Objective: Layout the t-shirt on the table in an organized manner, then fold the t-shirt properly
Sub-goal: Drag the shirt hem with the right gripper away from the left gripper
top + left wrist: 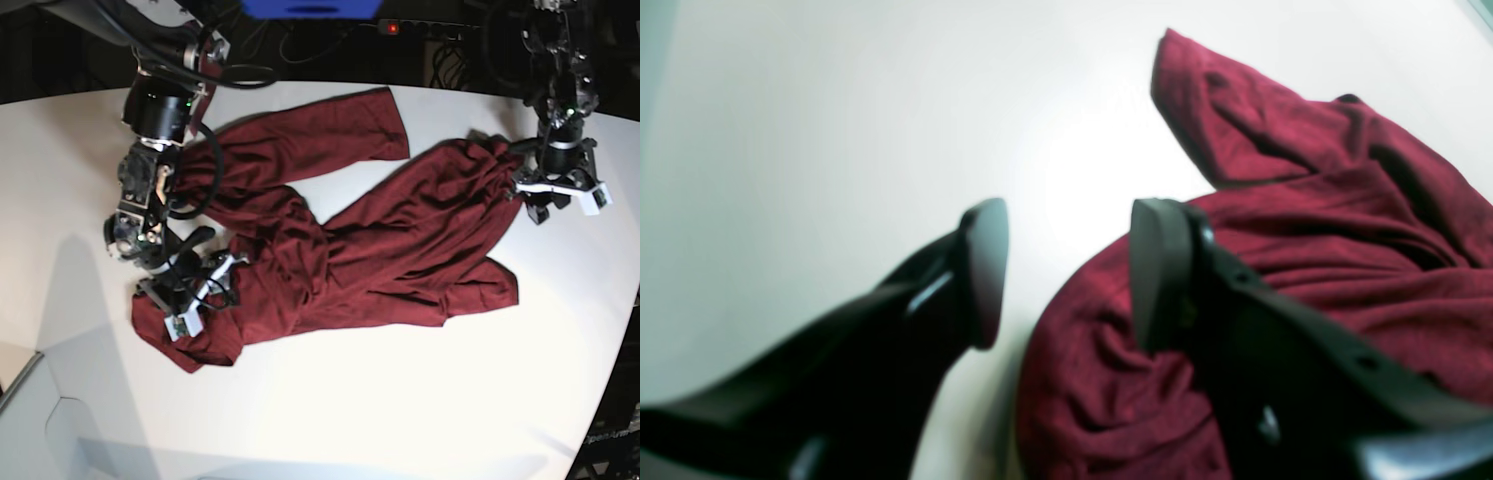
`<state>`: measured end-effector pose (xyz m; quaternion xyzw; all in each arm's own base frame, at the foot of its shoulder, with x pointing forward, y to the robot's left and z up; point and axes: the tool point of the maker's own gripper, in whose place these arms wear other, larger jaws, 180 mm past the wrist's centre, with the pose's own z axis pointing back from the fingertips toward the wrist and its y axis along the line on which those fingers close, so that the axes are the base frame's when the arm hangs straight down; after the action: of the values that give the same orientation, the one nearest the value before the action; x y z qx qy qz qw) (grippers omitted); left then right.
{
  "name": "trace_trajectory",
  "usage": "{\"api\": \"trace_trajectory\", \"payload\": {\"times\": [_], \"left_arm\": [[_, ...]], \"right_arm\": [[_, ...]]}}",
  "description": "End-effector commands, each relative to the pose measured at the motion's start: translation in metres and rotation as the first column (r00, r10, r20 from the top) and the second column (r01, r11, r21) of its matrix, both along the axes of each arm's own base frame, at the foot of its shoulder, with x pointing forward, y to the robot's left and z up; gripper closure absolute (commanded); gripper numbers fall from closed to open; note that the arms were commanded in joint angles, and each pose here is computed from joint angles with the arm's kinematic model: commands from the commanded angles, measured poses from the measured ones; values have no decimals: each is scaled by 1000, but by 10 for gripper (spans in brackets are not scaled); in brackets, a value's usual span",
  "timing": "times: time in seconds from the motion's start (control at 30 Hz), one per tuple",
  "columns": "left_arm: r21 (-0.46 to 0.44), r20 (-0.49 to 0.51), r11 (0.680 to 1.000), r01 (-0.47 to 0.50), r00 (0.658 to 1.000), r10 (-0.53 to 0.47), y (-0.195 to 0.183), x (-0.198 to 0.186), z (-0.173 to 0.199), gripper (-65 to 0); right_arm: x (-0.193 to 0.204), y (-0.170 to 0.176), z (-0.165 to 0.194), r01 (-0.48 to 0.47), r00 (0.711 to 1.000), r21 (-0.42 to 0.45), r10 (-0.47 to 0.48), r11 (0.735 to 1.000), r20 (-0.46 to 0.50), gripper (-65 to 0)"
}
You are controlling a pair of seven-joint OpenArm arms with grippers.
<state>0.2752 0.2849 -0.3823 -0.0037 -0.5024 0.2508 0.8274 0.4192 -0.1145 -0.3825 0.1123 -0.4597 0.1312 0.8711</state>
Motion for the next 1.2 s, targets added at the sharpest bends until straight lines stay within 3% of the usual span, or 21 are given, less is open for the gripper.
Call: {"api": "trace_trajectory", "payload": {"times": [0.0, 0.2, 0.47, 0.63, 0.9, 1.17], "left_arm": [[21, 42, 1000, 3, 999, -4, 4, 7, 13, -287], [20, 42, 1000, 3, 999, -4, 3, 8, 13, -287], [21, 62, 1000, 3, 998, -4, 3, 15, 19, -287], [14, 111, 1000, 6, 994, -8, -1, 33, 33, -287], [6, 179, 998, 66, 982, -66, -24, 65, 54, -288], [-2, 234, 984, 177, 957, -172, -68, 99, 71, -288]], "right_arm": [[15, 0, 23, 6, 997, 19, -8, 1000, 74, -231], [15, -5, 26, 16, 997, 14, -17, 1000, 81, 0], [-17, -32, 70, 79, 973, -91, -57, 993, 225, 0], [-58, -40, 97, 117, 950, -125, -74, 985, 305, 0], [-109, -77, 142, 230, 886, -44, -190, 972, 423, 0], [-140, -149, 140, 430, 824, -14, -386, 903, 415, 0]]}}
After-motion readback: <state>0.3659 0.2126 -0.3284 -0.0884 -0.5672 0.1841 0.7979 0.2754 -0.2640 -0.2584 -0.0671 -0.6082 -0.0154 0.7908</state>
